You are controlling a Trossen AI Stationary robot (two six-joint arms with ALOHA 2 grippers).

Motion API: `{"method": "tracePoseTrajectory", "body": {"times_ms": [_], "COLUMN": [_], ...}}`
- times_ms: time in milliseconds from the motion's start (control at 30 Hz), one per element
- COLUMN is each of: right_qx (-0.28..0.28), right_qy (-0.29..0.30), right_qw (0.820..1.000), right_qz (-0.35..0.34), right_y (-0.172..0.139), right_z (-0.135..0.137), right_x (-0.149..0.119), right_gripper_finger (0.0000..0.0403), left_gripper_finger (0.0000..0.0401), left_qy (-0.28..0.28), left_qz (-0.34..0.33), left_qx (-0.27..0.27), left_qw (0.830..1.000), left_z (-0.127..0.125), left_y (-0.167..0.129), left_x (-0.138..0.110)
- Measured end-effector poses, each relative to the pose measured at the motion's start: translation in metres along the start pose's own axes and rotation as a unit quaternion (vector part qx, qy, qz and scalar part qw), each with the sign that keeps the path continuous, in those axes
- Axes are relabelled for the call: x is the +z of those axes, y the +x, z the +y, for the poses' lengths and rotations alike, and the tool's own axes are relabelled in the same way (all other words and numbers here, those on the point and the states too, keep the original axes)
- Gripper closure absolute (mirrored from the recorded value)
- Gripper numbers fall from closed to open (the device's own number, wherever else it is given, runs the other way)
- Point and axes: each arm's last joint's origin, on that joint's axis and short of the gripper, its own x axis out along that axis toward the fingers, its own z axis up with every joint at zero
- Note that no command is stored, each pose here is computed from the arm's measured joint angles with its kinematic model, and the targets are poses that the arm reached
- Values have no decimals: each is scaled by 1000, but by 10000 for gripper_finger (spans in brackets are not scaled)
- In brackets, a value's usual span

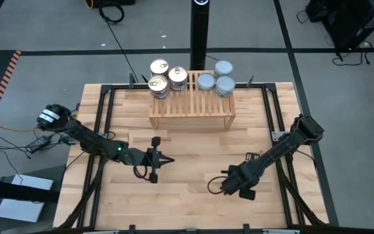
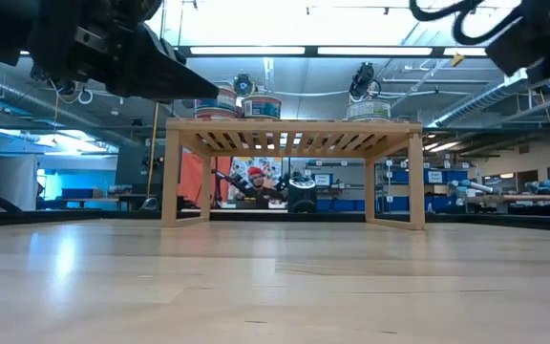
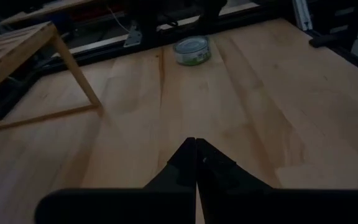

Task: Stack canned seafood by type on shelf
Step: Stack the green tuna can on top of the other green tuna can on the shelf

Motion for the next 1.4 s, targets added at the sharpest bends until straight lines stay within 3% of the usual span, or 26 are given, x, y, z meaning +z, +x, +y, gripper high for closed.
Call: {"method": "tracePoseTrajectory", "body": {"times_ms": [233,567,733,900,1033,1167,1400], "right_qx": [-63,-39,-47,13,52,64,23], "right_qy": [4,-78,-45,-6,52,71,56], "right_qw": [998,995,995,986,979,978,983], "right_qz": [30,-39,-71,-167,-189,-187,-172], "right_y": [1,-3,-3,-4,11,37,66], "right_z": [-5,-5,-27,-41,-52,-52,-48], "right_x": [-14,-13,-36,-65,-85,-91,-84], "right_gripper_finger": [392,398,399,399,389,380,397], "left_gripper_finger": [396,396,396,396,396,396,396], "left_qy": [9,9,7,6,6,-2,-26], "left_qz": [3,2,3,3,3,4,6], "left_qx": [9,2,6,7,7,14,29], "left_qw": [1000,1000,1000,1000,1000,1000,999], "left_z": [6,6,8,9,9,10,16], "left_y": [2,2,3,3,3,4,5], "left_x": [-1,-1,-1,-1,-1,-1,-2]}}
